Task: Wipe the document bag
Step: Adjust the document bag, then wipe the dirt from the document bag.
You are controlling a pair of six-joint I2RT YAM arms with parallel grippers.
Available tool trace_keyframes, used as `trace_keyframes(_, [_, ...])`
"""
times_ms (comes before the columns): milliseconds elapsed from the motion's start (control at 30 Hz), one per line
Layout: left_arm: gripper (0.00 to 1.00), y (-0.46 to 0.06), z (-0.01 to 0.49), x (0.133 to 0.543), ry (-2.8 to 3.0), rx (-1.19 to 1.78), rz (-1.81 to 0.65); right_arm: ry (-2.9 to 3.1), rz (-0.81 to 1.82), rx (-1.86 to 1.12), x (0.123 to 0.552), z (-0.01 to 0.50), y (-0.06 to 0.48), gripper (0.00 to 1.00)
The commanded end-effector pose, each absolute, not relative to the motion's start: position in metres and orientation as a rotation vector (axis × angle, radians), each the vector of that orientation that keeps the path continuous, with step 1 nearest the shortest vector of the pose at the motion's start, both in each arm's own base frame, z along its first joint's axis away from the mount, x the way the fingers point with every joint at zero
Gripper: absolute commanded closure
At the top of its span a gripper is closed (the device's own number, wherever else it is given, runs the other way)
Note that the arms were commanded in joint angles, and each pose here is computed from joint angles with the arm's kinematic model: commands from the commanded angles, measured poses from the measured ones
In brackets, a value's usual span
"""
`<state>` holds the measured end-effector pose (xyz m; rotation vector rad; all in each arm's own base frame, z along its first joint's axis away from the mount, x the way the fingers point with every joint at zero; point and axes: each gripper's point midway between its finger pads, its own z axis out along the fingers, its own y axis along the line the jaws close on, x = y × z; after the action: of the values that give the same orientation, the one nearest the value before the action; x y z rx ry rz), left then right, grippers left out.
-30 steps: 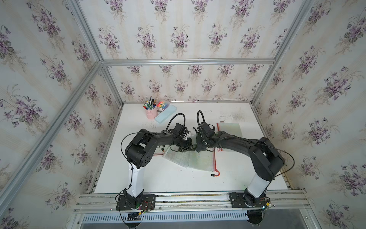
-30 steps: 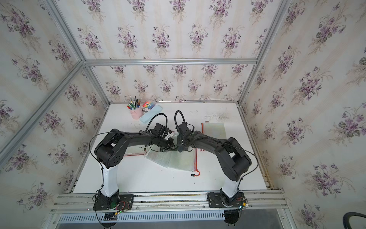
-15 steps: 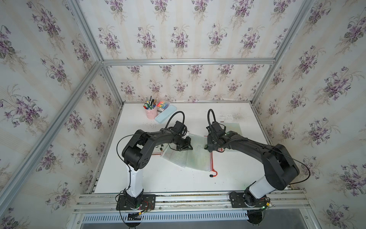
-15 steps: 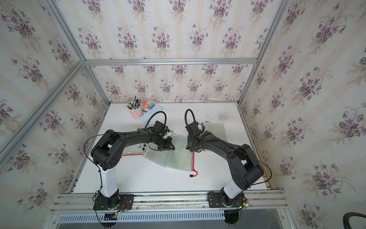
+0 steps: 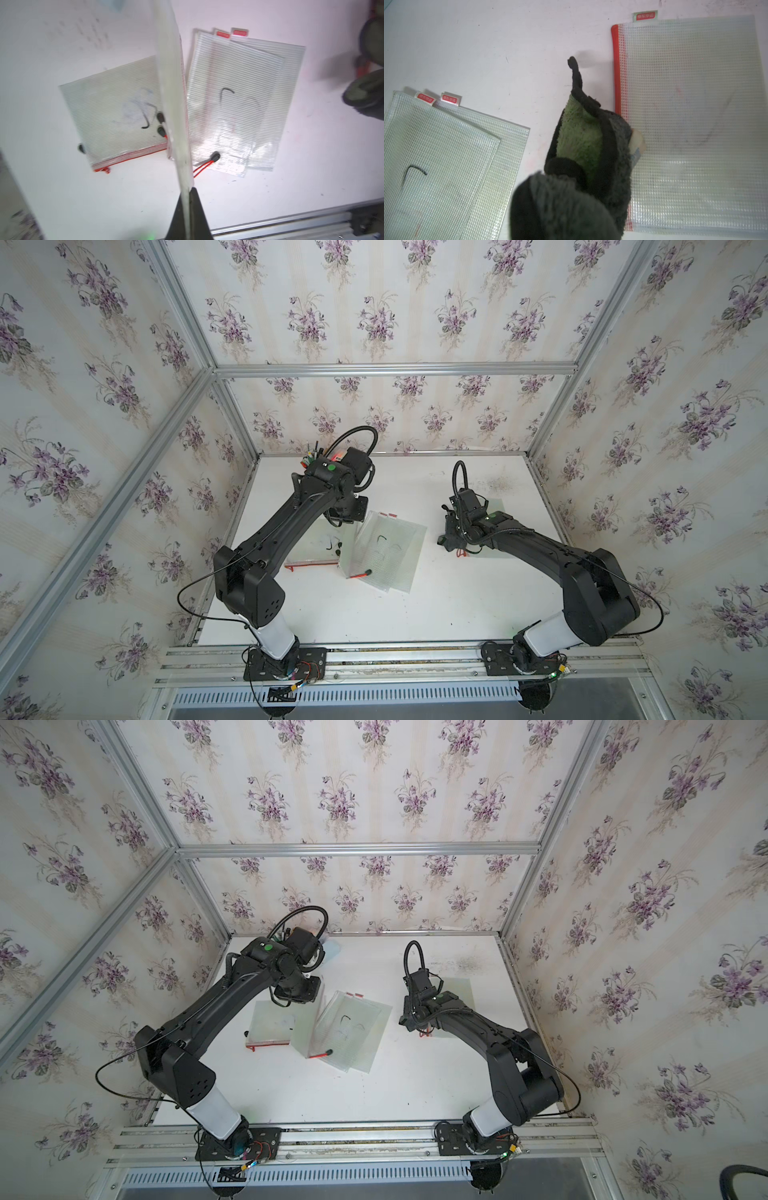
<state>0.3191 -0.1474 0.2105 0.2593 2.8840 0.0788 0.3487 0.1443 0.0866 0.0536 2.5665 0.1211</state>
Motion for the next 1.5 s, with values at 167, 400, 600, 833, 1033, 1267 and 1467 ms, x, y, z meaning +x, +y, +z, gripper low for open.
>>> trace_keyframes(167, [1.0, -0.224, 0.156, 0.285, 3.052, 0.43, 0.229, 2.518, 0.12, 0.099, 0.351, 0.098, 0.126, 0.88])
trace_keyframes(400, [1.0, -0.329, 0.125, 0.273, 3.107, 0.501, -0.154, 2.501, 0.078, 0.186, 0.337, 0.111, 0.085, 0.87])
trace_keyframes(600, [0.06, -0.398, 0.139, 0.269, 3.026, 0.761, -0.526, 2.505, 0.019, 0.194, 0.334, 0.12, 0.068, 0.87])
trace_keyframes(833, [0.02, -0.337, 0.138, 0.314, 2.971, 0.434, -0.822, 2.504, 0.016, 0.108, 0.338, 0.134, 0.1, 0.86])
trace_keyframes(1033, [0.08, -0.274, 0.078, 0.335, 3.089, 0.227, -0.811, 2.566, 0.188, -0.134, 0.322, 0.107, 0.209, 0.85])
trace_keyframes(1267, [0.11, -0.26, 0.038, 0.323, 3.137, 0.179, -0.802, 2.704, 0.254, -0.222, 0.3, 0.039, 0.249, 0.86])
trace_keyframes(1467, [0.15, -0.273, 0.037, 0.304, 3.132, 0.236, -1.013, 2.797, 0.248, -0.215, 0.284, -0.004, 0.245, 0.86])
